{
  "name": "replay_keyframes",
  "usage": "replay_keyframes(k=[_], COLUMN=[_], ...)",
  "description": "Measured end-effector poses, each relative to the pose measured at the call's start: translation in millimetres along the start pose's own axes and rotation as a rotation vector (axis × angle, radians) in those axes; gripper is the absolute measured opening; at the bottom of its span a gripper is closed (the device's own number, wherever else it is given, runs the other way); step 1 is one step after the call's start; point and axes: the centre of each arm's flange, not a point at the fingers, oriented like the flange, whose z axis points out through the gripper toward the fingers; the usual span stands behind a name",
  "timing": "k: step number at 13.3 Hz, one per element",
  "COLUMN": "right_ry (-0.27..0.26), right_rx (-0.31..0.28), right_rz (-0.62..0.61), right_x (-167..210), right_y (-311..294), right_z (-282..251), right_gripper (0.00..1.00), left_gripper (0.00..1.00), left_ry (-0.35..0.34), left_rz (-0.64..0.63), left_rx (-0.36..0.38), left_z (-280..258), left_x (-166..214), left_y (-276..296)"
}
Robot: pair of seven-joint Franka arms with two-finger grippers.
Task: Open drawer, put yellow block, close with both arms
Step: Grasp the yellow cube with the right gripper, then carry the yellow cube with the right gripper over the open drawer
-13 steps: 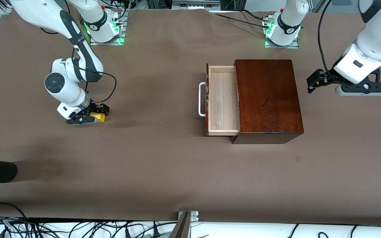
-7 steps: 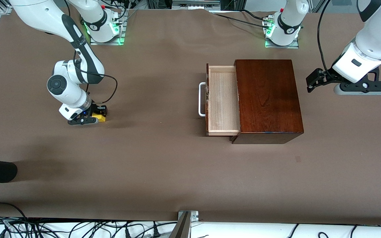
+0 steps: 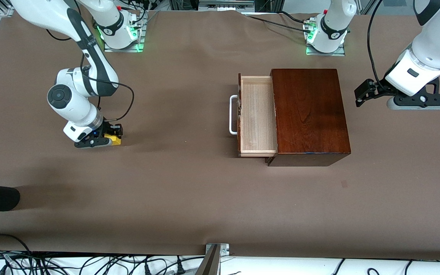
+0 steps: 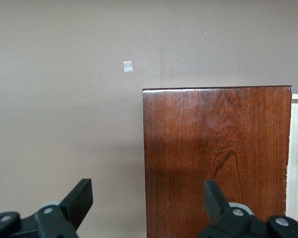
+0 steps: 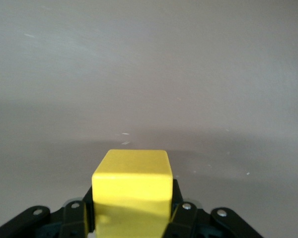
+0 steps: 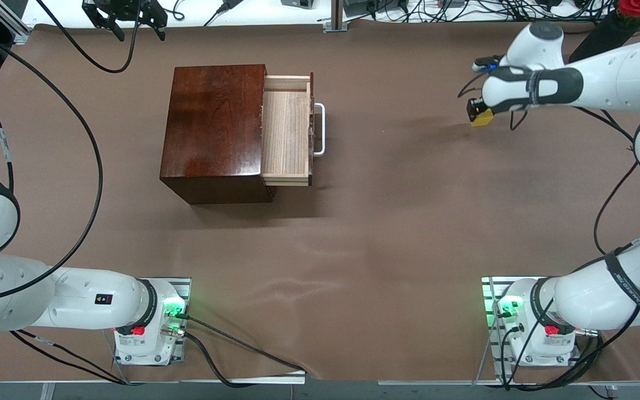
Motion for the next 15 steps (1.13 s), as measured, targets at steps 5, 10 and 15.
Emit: replay_keyframes(k=[5,10,15], right_ry=[-0.039,0.047,0.098], right_rx=[0.031,-0.011,-0.084], right_rz=[-0.203,-0.538,-0.869], right_x=[45,27,-36], right_y=[-81,-249,-431], right_z=[-101,-154,-185], right_gripper=[0.55,0.55,0.55], left_gripper=[1.00,1.00,1.00], left_ry=[0.008,0.006,0.006], left_rz=[0.006,0.002,0.000], left_rx=[-0.001,-0.001,-0.001], left_z=[-4,-3,-3], left_x=[0,1,1], left_y=[2,0,-1])
